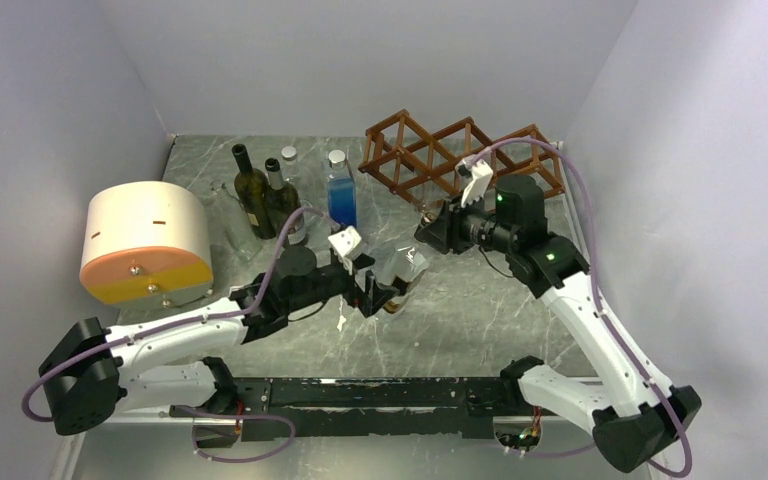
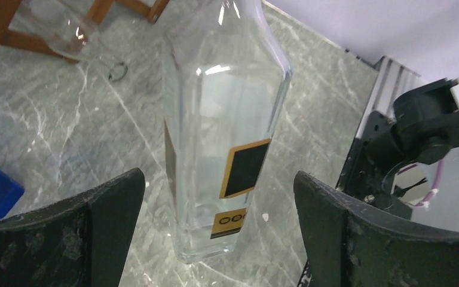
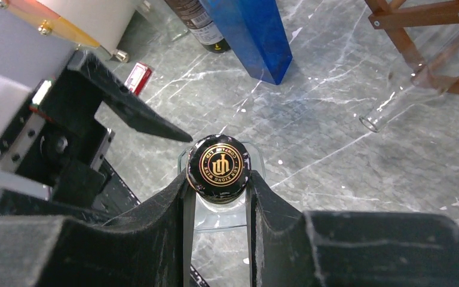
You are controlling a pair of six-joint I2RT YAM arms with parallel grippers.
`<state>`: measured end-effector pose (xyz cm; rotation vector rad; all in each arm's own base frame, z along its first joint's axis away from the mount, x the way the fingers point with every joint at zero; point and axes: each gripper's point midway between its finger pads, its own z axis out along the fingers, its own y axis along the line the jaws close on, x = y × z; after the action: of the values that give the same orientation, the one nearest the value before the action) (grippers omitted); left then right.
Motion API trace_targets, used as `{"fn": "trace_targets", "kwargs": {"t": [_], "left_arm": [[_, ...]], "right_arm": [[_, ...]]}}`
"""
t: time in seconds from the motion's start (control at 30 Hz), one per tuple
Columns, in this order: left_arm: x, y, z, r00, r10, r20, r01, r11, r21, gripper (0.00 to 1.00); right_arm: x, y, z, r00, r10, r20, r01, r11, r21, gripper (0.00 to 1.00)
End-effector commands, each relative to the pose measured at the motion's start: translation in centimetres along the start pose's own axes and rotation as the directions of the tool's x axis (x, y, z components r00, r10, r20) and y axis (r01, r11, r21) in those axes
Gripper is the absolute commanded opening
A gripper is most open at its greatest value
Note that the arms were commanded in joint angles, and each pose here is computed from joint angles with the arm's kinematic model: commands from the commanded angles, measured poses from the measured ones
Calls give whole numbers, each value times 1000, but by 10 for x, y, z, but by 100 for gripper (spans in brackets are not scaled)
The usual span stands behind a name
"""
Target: Put the wine bottle on the wine rack
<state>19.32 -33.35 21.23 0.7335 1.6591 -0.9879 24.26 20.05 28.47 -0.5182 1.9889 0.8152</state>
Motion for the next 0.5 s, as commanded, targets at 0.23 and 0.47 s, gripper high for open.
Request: {"fn": "trace_targets", "kwargs": {"t": [0.23, 0.47], "left_arm": [[8, 37, 5, 997, 58, 44, -47, 974, -223, 93], [17, 44, 4, 996, 86, 25, -77, 965, -249, 92]], "right_arm": [[-71, 47, 26, 974, 121, 191, -88, 981, -171, 0], [-76, 51, 27, 974, 127, 188, -95, 980, -173, 0]]}}
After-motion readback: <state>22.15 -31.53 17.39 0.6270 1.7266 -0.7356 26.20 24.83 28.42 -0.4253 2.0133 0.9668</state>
